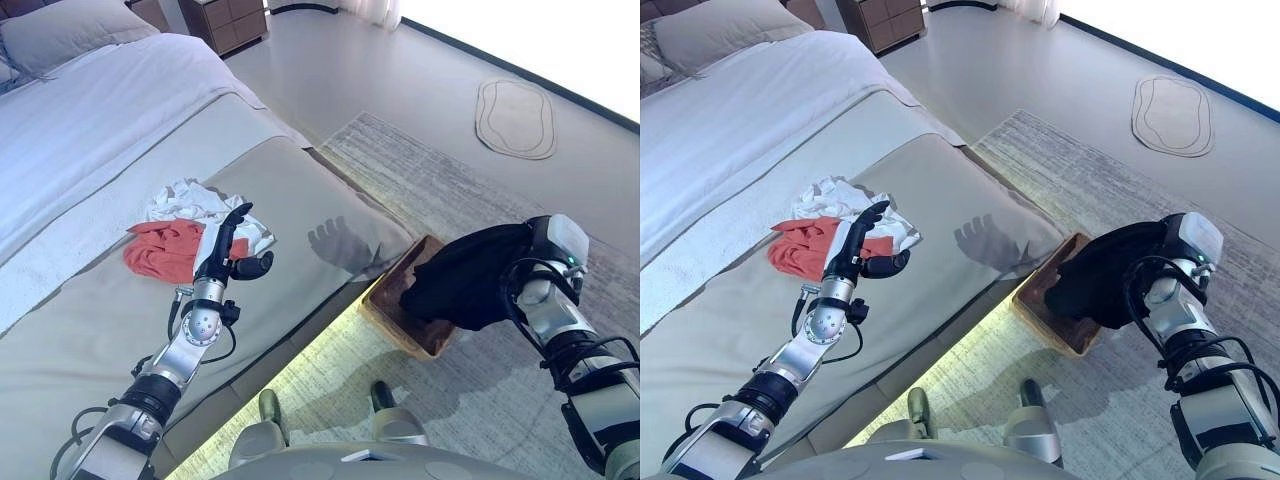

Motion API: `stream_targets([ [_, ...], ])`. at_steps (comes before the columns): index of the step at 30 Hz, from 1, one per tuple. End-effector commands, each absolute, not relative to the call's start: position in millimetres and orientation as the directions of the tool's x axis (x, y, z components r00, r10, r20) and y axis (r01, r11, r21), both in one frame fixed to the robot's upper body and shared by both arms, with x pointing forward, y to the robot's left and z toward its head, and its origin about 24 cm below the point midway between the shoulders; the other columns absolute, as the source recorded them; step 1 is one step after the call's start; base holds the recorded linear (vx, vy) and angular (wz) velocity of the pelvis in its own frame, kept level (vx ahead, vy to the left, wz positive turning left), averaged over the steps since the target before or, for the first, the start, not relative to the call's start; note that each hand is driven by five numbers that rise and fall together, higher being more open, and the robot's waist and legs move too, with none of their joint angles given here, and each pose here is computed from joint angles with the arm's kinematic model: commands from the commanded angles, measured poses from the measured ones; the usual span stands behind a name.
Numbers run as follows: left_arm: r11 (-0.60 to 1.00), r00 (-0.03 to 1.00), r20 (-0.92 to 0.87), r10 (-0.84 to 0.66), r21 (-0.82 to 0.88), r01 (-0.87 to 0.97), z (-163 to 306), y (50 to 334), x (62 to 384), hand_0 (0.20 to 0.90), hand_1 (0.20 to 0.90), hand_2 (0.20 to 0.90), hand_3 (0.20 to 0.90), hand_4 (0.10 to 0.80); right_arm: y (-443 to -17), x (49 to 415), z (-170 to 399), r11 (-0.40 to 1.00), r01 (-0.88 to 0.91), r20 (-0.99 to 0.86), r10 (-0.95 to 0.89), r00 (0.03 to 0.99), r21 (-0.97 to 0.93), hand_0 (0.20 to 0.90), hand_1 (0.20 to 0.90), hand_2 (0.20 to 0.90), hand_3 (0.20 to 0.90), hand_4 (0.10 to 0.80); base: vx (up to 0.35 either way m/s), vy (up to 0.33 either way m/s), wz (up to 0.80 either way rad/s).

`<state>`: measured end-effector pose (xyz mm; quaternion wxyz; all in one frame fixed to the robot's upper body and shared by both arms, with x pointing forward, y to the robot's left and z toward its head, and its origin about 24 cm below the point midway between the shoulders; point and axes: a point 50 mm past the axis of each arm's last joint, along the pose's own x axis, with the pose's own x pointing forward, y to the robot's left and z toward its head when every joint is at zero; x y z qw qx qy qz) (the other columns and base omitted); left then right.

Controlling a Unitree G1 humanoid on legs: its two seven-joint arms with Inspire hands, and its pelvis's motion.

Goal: Pick up the clothes from the bed and place them into the basket

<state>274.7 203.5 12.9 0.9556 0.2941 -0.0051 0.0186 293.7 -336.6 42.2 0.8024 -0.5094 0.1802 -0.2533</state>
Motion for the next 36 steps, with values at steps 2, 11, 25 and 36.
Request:
stream_targets([
  [2, 0.820, 0.986, 0.164, -0.014, 0.566, -0.083, 38, 194, 292, 0.900, 0.900, 0.900, 0.900, 0.800, -342, 324, 104, 0.193, 0.352, 0.209, -0.520, 0.828, -0.916, 0.326, 0.326, 0.326, 0.230, 0.130, 0.000, 0.000, 0.00],
  [11, 0.822, 0.986, 0.166, -0.019, 0.565, -0.079, 39, 195, 290, 0.900, 0.900, 0.900, 0.900, 0.800, -339, 320, 89, 0.205, 0.309, 0.163, -0.524, 0.836, -0.929, 0.900, 0.900, 0.900, 0.900, 0.800, -0.002, -0.007, 0.02],
  [25, 0.820, 0.987, 0.161, -0.006, 0.566, -0.087, 36, 200, 285, 0.900, 0.900, 0.900, 0.900, 0.800, -337, 305, 59, 0.210, 0.168, 0.041, -0.504, 0.863, -0.963, 0.900, 0.900, 0.900, 0.900, 0.800, 0.000, 0.000, 0.00],
  [36, 0.824, 0.988, 0.150, 0.025, 0.557, -0.106, 33, 202, 285, 0.900, 0.900, 0.900, 0.900, 0.800, -328, 319, 89, 0.169, 0.266, 0.170, -0.434, 0.884, -0.949, 0.900, 0.900, 0.900, 0.900, 0.800, -0.001, 0.005, 0.02],
])
